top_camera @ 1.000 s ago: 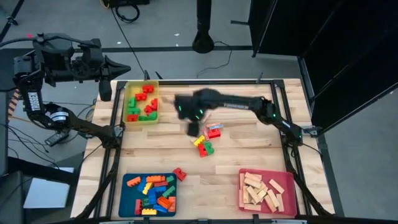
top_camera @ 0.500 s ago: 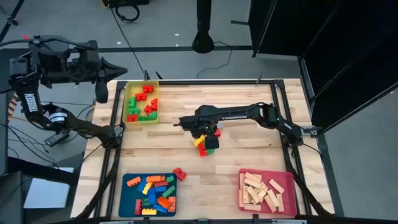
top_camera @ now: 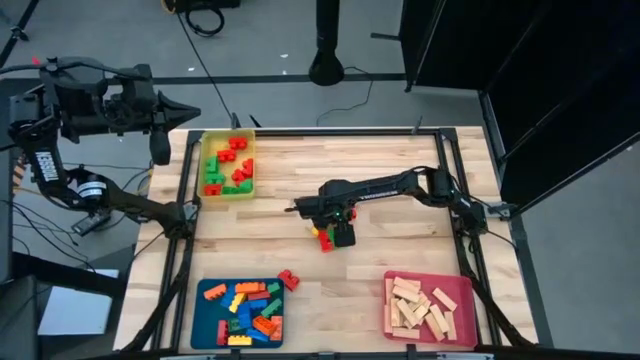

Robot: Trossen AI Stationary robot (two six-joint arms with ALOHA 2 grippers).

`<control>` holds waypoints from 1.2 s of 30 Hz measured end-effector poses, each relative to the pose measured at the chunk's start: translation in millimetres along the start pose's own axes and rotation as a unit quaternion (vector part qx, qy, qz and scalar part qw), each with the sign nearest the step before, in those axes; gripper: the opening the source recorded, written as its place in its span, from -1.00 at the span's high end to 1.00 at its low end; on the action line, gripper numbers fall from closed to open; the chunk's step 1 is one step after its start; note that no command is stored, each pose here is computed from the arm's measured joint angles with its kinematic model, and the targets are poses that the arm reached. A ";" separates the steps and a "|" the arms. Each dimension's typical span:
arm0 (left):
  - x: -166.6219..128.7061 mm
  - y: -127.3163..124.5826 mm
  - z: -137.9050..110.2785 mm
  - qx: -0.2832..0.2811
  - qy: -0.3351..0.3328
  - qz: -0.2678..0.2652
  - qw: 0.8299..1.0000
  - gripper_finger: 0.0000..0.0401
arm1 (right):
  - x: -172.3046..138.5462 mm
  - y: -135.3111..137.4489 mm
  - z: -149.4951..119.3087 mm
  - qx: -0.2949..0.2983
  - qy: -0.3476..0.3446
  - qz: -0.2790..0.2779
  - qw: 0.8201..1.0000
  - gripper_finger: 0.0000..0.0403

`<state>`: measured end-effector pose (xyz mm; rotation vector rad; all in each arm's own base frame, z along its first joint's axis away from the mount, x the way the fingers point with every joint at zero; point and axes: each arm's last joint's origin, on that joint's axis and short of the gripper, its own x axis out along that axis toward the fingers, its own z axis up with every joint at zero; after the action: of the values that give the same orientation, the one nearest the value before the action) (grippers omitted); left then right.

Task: Sort blocks by size
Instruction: Put the round orange game piece into the yellow bin

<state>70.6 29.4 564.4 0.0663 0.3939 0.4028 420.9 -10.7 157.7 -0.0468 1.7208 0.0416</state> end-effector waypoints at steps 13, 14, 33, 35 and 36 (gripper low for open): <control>-0.2 0.0 -0.2 0.000 0.001 0.000 1.000 0.99 | -25.2 0.8 -10.0 0.045 -0.038 0.014 0.998 0.04; -0.3 0.0 -0.2 0.000 0.001 0.000 1.000 0.99 | -31.8 3.8 -12.5 0.044 -0.045 0.017 0.998 0.01; -0.4 0.0 -0.2 0.000 0.001 0.000 1.000 0.99 | 2.3 -0.7 -22.0 0.030 -0.062 -0.056 0.996 -0.30; -0.4 0.0 -0.2 0.000 0.001 0.000 1.000 0.99 | 7.3 -2.8 -24.1 0.041 -0.061 -0.057 0.996 -0.29; -0.4 0.0 -0.2 0.000 0.001 0.000 1.000 0.99 | 8.7 -3.0 -24.8 0.045 -0.062 -0.056 0.996 -0.27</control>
<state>70.2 29.2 564.4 0.0658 0.3950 0.4030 395.3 -15.1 152.9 -0.0724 1.5923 -0.1143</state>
